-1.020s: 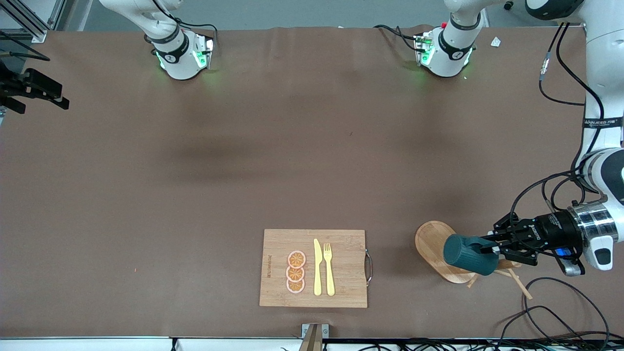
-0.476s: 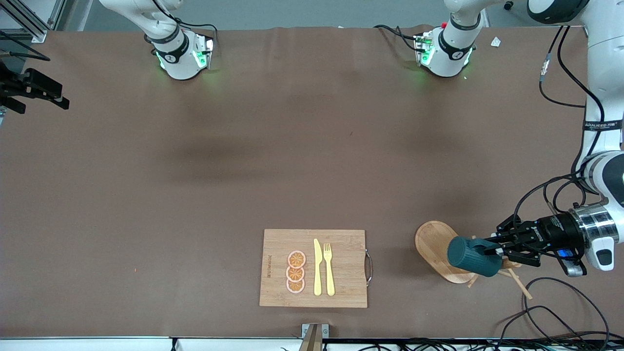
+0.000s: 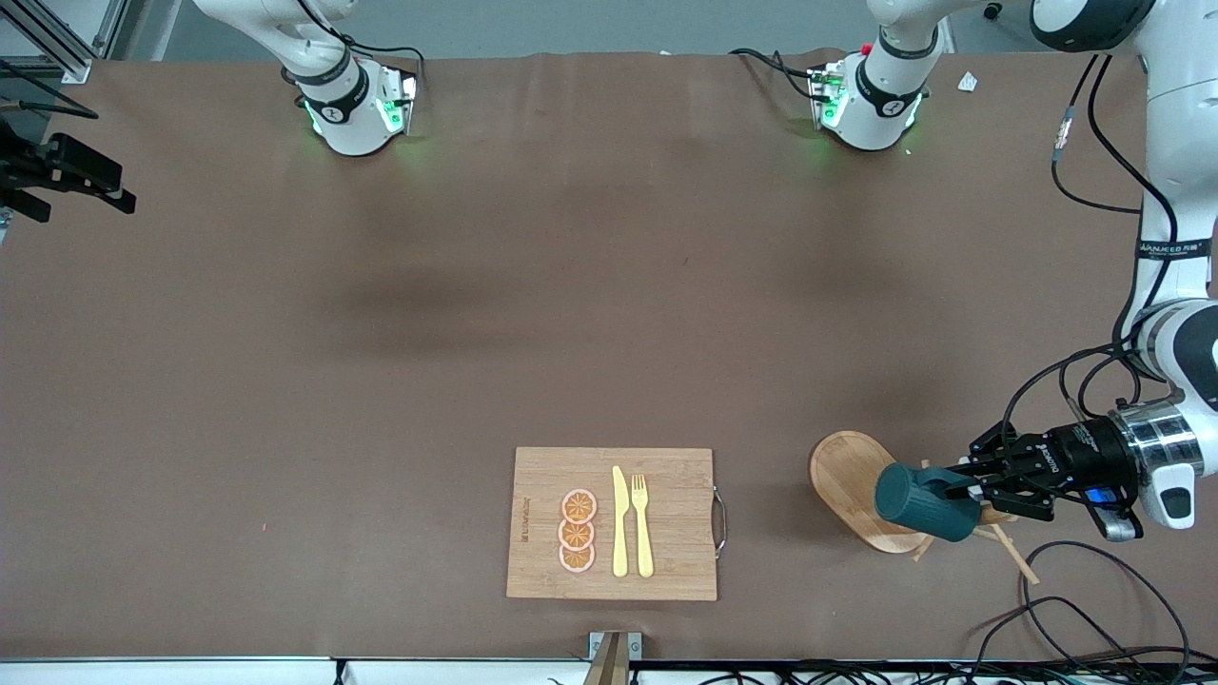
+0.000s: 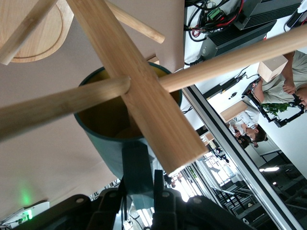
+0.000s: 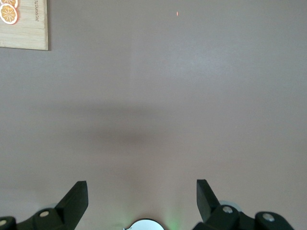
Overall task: Pass cup and hang on rack
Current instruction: 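Slide the mug handle onto a rack peg with the left gripper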
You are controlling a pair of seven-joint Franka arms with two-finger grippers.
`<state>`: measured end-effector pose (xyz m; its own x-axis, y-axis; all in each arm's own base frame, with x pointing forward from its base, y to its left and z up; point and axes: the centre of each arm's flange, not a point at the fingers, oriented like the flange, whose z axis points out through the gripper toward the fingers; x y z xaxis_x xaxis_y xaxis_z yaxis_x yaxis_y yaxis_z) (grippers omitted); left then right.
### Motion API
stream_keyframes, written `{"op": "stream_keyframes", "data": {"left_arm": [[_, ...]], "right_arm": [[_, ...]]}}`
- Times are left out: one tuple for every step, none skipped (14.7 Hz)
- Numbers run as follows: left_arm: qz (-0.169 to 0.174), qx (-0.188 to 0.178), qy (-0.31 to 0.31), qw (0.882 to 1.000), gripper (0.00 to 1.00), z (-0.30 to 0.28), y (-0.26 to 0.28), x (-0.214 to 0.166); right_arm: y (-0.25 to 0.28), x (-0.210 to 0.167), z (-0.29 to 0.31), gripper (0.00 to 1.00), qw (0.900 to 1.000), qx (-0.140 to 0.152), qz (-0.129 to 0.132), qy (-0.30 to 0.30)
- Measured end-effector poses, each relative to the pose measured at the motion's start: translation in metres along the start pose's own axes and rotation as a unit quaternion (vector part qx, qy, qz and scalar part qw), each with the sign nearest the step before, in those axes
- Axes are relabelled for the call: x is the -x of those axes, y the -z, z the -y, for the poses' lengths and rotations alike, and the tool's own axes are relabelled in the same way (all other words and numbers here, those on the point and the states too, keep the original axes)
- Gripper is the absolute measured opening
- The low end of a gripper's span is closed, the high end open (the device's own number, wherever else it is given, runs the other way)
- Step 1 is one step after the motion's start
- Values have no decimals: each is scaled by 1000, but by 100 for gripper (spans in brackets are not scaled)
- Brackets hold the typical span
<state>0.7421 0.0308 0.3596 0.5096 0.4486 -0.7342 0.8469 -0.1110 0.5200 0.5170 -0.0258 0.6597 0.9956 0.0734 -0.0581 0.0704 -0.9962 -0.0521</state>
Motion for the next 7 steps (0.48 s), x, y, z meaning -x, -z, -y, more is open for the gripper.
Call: {"op": "stream_keyframes", "data": {"left_arm": [[0,0,0,1000,21,0,0,-1],[0,0,0,1000,21,1,-1,-1],[0,0,0,1000,21,1,-1,-1],[0,0,1,1000,21,1,-1,-1],[1,0,1,1000,21,1,-1,-2],[1,0,2,1000,21,2,-1,-3],[0,0,3,1000,21,2,0,-4]], "right_arm": [[0,0,0,100,1000,0,0,0],[0,0,0,100,1000,0,0,0],[0,0,0,100,1000,0,-1,1],[0,0,1,100,1000,0,-1,1],[0,-1,1,100,1000,0,-2,1],[1,-1,1,100,1000,0,-4,1],[1,-1,0,100,1000,0,-6,1]]}}
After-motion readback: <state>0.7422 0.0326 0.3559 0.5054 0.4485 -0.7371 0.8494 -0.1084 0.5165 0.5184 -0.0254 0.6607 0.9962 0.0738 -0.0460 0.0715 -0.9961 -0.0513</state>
